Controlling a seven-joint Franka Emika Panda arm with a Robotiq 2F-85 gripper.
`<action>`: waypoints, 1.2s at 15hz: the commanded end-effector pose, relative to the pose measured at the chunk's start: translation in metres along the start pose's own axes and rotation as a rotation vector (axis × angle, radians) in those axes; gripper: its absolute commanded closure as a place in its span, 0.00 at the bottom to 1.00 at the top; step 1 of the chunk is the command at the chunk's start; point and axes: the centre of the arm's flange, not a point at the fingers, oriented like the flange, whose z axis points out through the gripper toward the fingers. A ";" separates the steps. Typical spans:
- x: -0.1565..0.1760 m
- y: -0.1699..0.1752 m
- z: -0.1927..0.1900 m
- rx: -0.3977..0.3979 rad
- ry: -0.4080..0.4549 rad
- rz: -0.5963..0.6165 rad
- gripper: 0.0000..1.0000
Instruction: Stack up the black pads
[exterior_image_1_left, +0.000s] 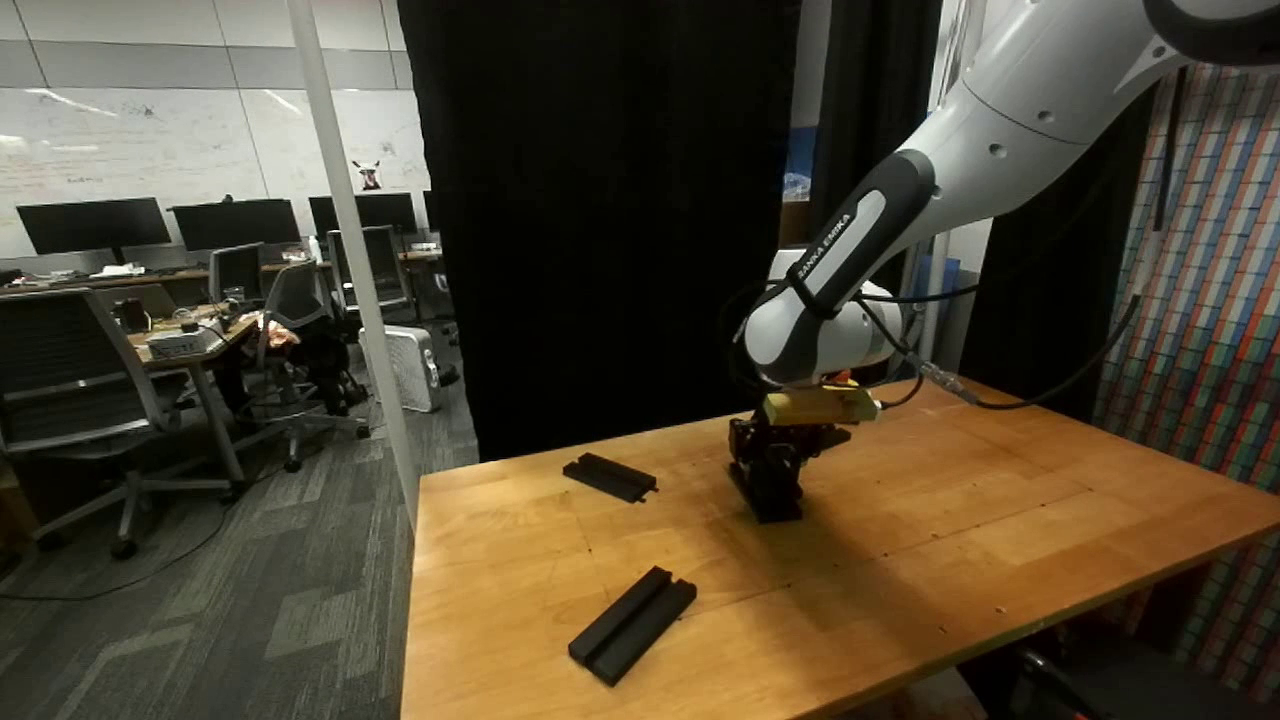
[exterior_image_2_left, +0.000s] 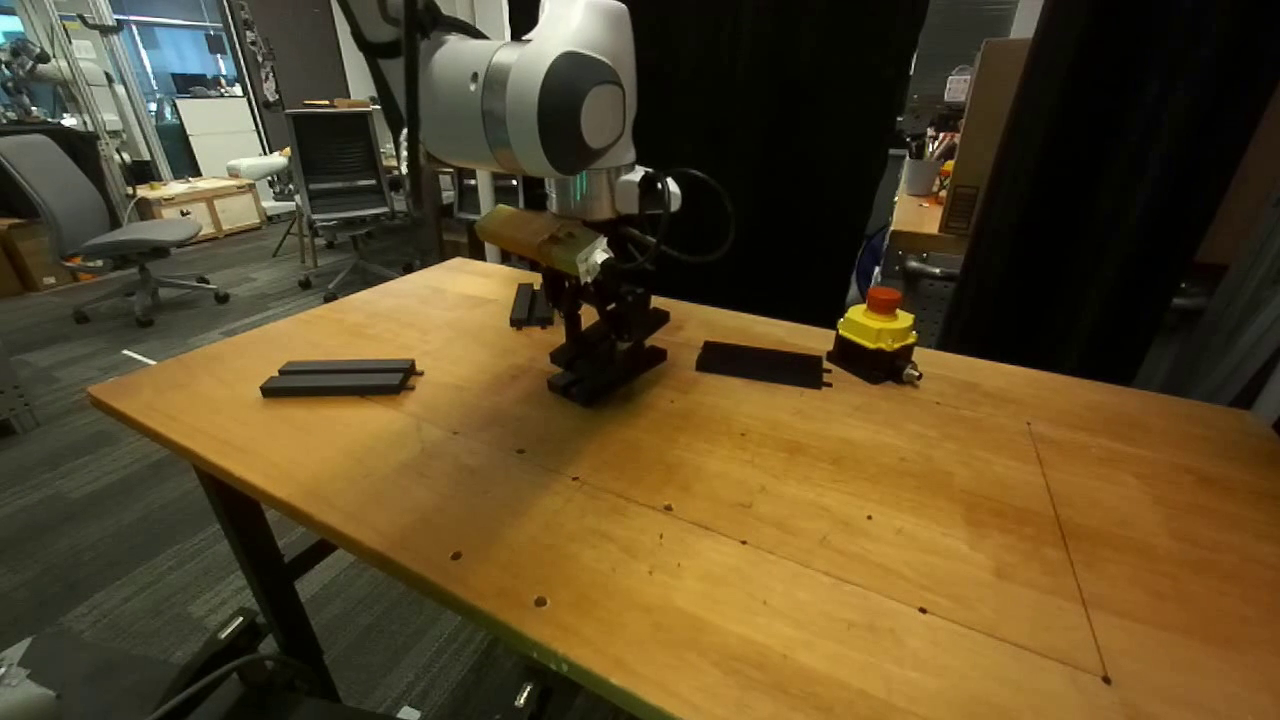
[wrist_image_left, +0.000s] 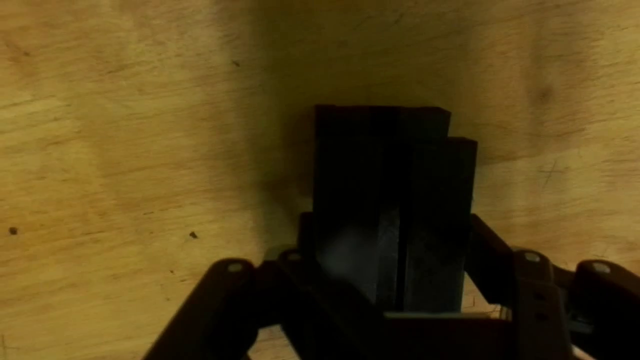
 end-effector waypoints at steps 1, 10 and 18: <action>0.005 0.000 -0.002 -0.017 -0.012 0.013 0.55; 0.005 -0.001 0.011 -0.020 -0.038 0.007 0.55; 0.009 -0.009 0.012 -0.019 -0.036 0.002 0.55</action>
